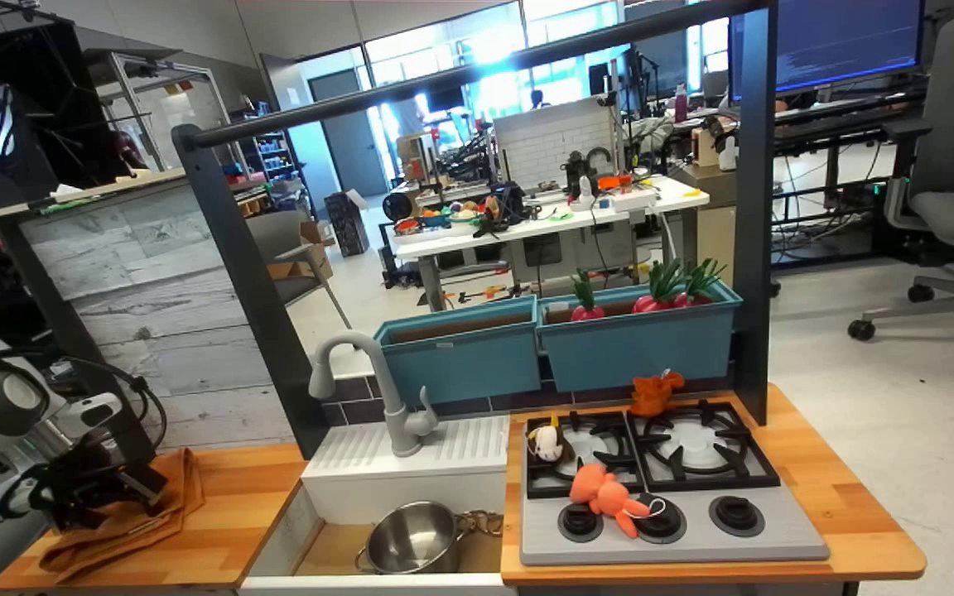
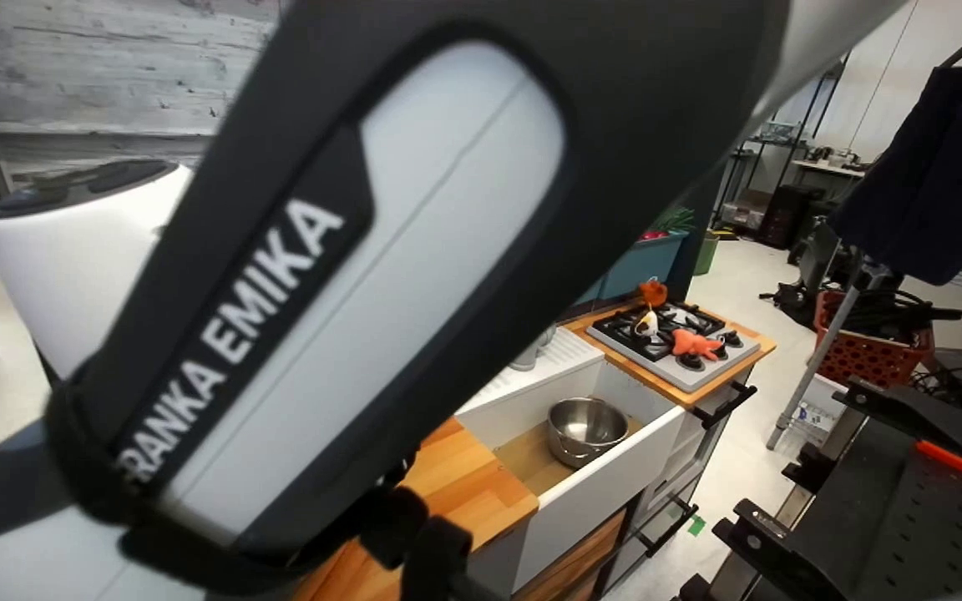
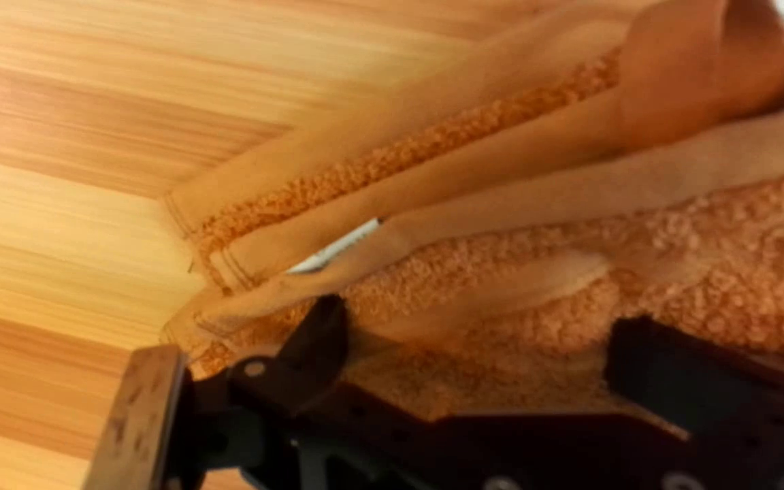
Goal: Remove all the toys from the pot and put them on the stove, then take the towel and clean the base top on the left
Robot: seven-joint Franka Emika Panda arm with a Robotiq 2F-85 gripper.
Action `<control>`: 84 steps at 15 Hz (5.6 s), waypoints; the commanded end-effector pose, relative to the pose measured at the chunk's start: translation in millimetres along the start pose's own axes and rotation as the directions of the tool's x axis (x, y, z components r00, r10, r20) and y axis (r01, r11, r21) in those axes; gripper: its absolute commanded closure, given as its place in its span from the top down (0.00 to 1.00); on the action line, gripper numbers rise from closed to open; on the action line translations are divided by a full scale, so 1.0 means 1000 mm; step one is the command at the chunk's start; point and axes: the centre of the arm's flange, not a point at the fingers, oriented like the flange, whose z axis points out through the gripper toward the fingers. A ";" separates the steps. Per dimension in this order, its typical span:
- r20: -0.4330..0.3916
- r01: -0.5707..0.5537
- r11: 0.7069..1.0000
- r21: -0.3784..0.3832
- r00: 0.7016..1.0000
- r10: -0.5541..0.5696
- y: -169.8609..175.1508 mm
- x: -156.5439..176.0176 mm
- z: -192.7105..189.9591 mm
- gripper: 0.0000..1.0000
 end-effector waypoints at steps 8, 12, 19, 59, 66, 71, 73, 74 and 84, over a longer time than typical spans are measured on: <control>0.050 -0.348 0.937 0.008 0.936 0.347 0.146 0.039 0.062 1.00; 0.051 -0.242 0.968 0.065 0.970 0.239 0.098 0.022 0.054 1.00; 0.029 -0.133 0.977 0.166 0.991 0.130 -0.001 0.013 0.031 1.00; 0.050 -0.078 0.967 0.241 0.996 0.067 0.010 -0.013 0.029 1.00; 0.054 -0.244 0.960 0.137 0.970 0.238 0.093 0.014 0.045 1.00; 0.052 -0.293 0.953 0.069 0.956 0.290 0.153 0.016 0.056 1.00; 0.068 -0.264 0.960 0.093 0.964 0.259 0.140 0.008 0.053 1.00; 0.081 -0.239 0.965 0.112 0.970 0.231 0.127 0.002 0.051 1.00; 0.253 -0.116 0.993 0.012 0.961 0.109 0.058 -0.060 0.005 1.00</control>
